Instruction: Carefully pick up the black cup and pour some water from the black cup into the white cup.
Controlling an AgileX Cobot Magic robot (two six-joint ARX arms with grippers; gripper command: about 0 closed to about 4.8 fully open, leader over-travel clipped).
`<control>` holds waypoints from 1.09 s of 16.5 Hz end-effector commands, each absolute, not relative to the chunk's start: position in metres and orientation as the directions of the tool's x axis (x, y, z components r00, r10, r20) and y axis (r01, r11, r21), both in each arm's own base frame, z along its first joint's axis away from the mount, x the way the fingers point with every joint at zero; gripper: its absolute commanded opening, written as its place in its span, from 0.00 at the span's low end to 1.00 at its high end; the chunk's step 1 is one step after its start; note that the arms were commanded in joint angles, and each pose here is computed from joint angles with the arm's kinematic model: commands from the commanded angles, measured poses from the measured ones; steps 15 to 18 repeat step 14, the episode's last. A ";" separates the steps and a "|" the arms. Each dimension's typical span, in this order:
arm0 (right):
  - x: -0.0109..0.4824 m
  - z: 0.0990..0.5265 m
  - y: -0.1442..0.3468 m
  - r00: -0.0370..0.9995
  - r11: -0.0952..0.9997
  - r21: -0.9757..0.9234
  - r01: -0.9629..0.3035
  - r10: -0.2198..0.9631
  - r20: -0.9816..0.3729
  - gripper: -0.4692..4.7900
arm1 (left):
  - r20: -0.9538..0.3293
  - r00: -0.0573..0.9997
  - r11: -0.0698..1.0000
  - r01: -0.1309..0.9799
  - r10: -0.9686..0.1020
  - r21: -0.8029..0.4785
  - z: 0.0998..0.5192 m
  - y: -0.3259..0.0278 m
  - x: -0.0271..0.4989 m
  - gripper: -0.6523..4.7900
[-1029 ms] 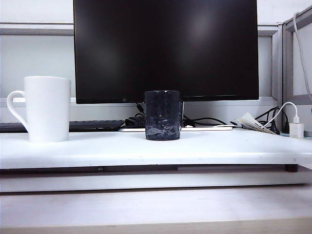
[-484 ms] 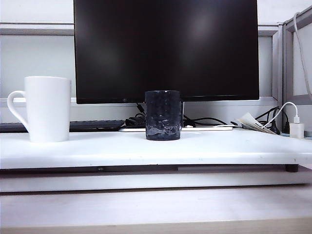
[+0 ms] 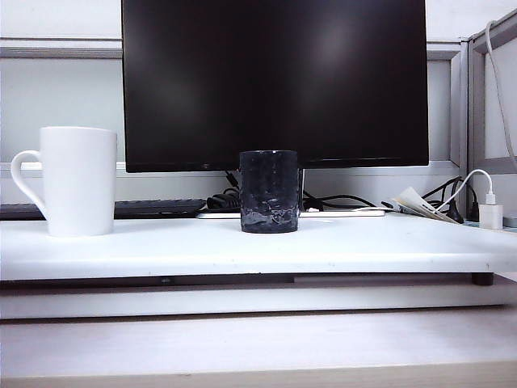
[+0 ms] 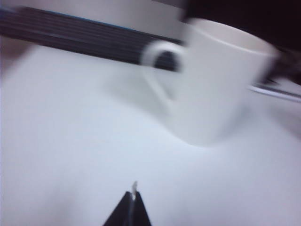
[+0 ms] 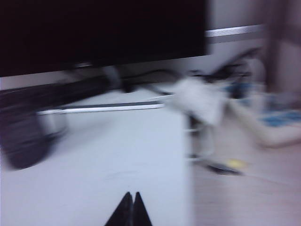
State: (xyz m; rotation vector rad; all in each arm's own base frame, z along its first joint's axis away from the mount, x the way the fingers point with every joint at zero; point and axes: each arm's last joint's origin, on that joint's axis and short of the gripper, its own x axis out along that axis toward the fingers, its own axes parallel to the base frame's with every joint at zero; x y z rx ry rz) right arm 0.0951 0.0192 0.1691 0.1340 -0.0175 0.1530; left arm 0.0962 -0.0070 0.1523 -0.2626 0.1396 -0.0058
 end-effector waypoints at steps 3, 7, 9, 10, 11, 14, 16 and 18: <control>0.097 0.169 0.001 0.998 0.990 0.133 0.038 -0.043 0.039 0.10 | -0.128 0.991 0.964 -0.072 0.041 -0.255 0.153 -0.001 0.097 0.11; 0.097 0.169 -0.005 0.994 0.986 0.134 0.098 -0.104 0.038 0.10 | -0.127 0.991 0.964 -0.072 0.040 -0.255 0.154 -0.001 0.097 0.11; 0.097 0.169 -0.003 0.996 0.988 0.134 0.080 -0.086 0.039 0.10 | -0.127 0.991 0.964 -0.069 0.037 -0.255 0.154 -0.001 0.097 0.11; 0.097 0.169 -0.002 0.996 0.988 0.133 0.073 -0.079 0.039 0.10 | -0.127 0.991 0.964 -0.069 0.037 -0.255 0.154 -0.001 0.097 0.11; 0.097 0.169 -0.002 0.997 0.989 0.133 0.067 -0.073 0.039 0.10 | -0.127 0.991 0.964 -0.069 0.037 -0.256 0.154 -0.001 0.097 0.11; 0.097 0.169 -0.002 0.996 0.989 0.133 0.070 -0.076 0.039 0.10 | -0.128 0.991 0.964 -0.069 0.037 -0.255 0.153 -0.001 0.097 0.11; 0.097 0.169 -0.002 0.996 0.989 0.133 0.070 -0.076 0.039 0.10 | -0.128 0.991 0.964 -0.069 0.037 -0.255 0.153 -0.001 0.097 0.11; 0.097 0.169 -0.002 0.996 0.989 0.133 0.070 -0.076 0.039 0.10 | -0.128 0.991 0.964 -0.069 0.037 -0.255 0.153 -0.001 0.097 0.11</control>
